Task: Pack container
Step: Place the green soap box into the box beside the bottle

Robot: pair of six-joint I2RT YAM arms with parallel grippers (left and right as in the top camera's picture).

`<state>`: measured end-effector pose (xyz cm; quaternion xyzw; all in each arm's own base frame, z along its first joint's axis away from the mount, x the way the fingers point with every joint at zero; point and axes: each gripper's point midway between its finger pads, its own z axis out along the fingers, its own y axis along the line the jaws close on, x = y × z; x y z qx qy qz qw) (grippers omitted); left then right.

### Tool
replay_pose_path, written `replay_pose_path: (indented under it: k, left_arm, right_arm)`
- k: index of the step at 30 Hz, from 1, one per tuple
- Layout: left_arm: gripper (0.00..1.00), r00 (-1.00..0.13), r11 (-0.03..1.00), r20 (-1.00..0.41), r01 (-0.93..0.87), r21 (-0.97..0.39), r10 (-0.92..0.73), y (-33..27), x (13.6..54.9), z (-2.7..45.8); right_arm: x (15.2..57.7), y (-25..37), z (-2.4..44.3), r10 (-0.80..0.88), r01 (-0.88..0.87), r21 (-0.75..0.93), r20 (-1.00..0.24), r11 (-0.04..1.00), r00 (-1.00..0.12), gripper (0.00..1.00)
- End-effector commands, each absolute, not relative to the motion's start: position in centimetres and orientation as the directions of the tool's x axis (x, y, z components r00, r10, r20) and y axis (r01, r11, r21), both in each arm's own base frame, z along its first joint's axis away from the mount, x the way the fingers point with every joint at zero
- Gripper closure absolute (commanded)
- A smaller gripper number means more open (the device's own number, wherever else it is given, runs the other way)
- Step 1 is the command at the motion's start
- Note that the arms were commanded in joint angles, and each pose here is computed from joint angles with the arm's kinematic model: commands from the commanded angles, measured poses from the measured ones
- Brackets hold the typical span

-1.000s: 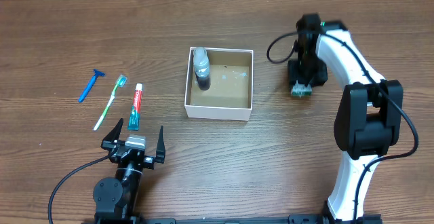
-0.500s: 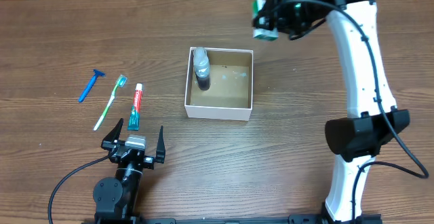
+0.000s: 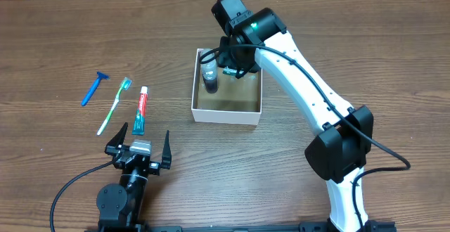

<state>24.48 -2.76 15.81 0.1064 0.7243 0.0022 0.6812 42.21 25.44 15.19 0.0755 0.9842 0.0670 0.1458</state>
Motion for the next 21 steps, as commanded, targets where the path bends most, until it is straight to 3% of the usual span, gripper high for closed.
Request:
replay_pose_path:
  k: [1,21]
  left_arm:
    - [0.0,-0.053,0.982,-0.989,0.134,0.131,0.139,-2.4,24.5,15.7]
    - [0.0,-0.053,0.982,-0.989,0.134,0.131,0.139,-2.4,24.5,15.7]
  right_arm:
    - [42.4,23.8,13.0,0.226,0.204,0.108,-0.283,0.973,-0.932,0.58]
    - [42.3,23.5,5.5,0.136,0.121,0.068,-0.298,0.99,-0.945,0.57]
